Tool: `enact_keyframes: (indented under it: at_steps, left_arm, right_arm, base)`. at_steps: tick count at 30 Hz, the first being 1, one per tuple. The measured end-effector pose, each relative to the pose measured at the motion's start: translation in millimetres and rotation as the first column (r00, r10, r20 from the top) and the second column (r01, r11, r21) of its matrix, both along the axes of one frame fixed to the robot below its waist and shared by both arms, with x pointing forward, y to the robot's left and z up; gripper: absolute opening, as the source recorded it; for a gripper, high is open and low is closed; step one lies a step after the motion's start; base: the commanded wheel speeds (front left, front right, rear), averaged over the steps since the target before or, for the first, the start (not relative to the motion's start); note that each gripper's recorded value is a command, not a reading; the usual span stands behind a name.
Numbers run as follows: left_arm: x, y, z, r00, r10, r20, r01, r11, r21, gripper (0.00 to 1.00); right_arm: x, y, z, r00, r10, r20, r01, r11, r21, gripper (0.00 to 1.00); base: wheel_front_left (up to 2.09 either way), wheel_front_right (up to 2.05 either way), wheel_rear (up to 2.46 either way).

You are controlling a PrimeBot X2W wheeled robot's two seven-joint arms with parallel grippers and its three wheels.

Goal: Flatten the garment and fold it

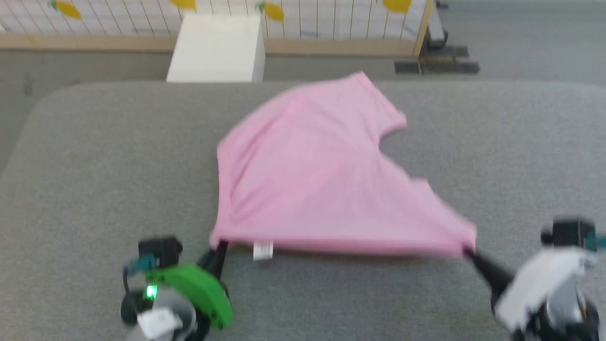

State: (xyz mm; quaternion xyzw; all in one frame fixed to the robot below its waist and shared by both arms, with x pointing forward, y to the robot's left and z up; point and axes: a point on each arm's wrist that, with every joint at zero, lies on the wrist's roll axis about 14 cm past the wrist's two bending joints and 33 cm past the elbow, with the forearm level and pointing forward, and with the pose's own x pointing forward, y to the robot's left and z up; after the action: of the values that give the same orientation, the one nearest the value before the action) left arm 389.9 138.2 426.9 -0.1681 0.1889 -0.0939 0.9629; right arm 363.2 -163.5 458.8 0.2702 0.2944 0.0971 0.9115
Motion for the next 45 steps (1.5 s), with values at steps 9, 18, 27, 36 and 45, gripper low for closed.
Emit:
enact_keyframes:
  at_steps: [9,18,27,36,45]
  left_arm:
    - [-83,18,-16,0.986,0.064,-0.152,-0.064,0.998,0.009,0.00]
    - [-95,15,-5,0.979,0.055,-0.195,-0.057,0.998,-0.004,0.00]
    - [-19,6,31,0.994,-0.029,-0.106,0.031,0.999,0.010,0.00]
    - [64,14,33,0.995,-0.045,-0.094,0.049,0.998,0.043,0.00]
    - [106,21,-7,0.989,-0.006,-0.147,0.010,1.000,0.029,0.00]
  right_arm:
    - [-118,8,-25,0.964,0.106,-0.243,-0.116,0.993,-0.029,0.00]
    - [-114,0,-8,0.967,0.109,-0.232,-0.124,0.991,-0.054,0.00]
    - [-8,0,22,0.984,0.128,-0.121,-0.137,0.988,-0.069,0.00]
    - [117,11,33,0.985,0.133,-0.110,-0.147,0.980,-0.131,0.00]
    - [196,42,-3,0.971,0.176,-0.161,-0.212,0.947,-0.241,0.00]
  base:
    - [0.00,0.00,0.00]
    - [0.00,0.00,0.00]
    - [0.00,0.00,0.00]
    - [0.00,0.00,0.00]
    - [0.00,0.00,0.00]
